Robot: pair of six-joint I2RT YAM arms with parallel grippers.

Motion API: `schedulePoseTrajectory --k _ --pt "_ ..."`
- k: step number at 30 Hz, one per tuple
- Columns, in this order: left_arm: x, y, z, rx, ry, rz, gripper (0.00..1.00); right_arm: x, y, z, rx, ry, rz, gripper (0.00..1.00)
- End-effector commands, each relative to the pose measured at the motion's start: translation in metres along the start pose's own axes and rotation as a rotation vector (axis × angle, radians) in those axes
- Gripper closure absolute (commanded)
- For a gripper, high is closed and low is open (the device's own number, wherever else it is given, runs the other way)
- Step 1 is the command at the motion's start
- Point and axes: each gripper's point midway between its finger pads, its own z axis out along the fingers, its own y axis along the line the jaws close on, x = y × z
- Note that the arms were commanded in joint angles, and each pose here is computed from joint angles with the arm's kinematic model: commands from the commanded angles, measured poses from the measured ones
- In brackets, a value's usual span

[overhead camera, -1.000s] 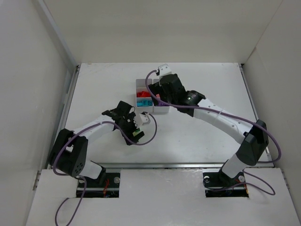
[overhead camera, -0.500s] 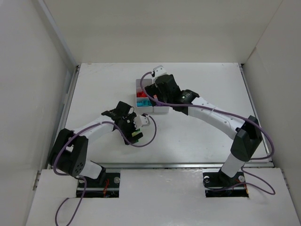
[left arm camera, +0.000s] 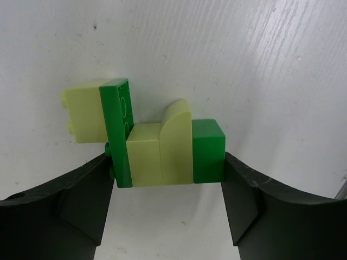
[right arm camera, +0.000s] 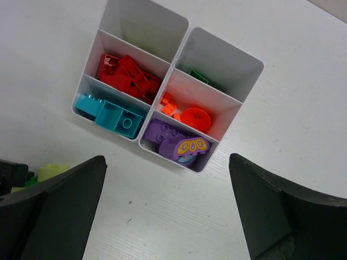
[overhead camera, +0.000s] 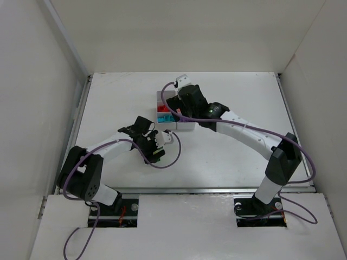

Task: Sort the legos into containers by color

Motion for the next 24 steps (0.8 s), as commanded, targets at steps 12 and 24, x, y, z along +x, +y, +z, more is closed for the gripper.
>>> schedulePoseTrajectory --k 12,24 --pt "-0.081 0.035 -0.098 -0.421 -0.271 0.411 0.98 -0.046 0.002 -0.077 -0.433 -0.135 -0.042 0.00" --pt "-0.132 0.020 -0.153 -0.633 -0.496 0.724 0.98 -0.074 0.078 -0.101 -0.906 -0.201 0.028 0.00"
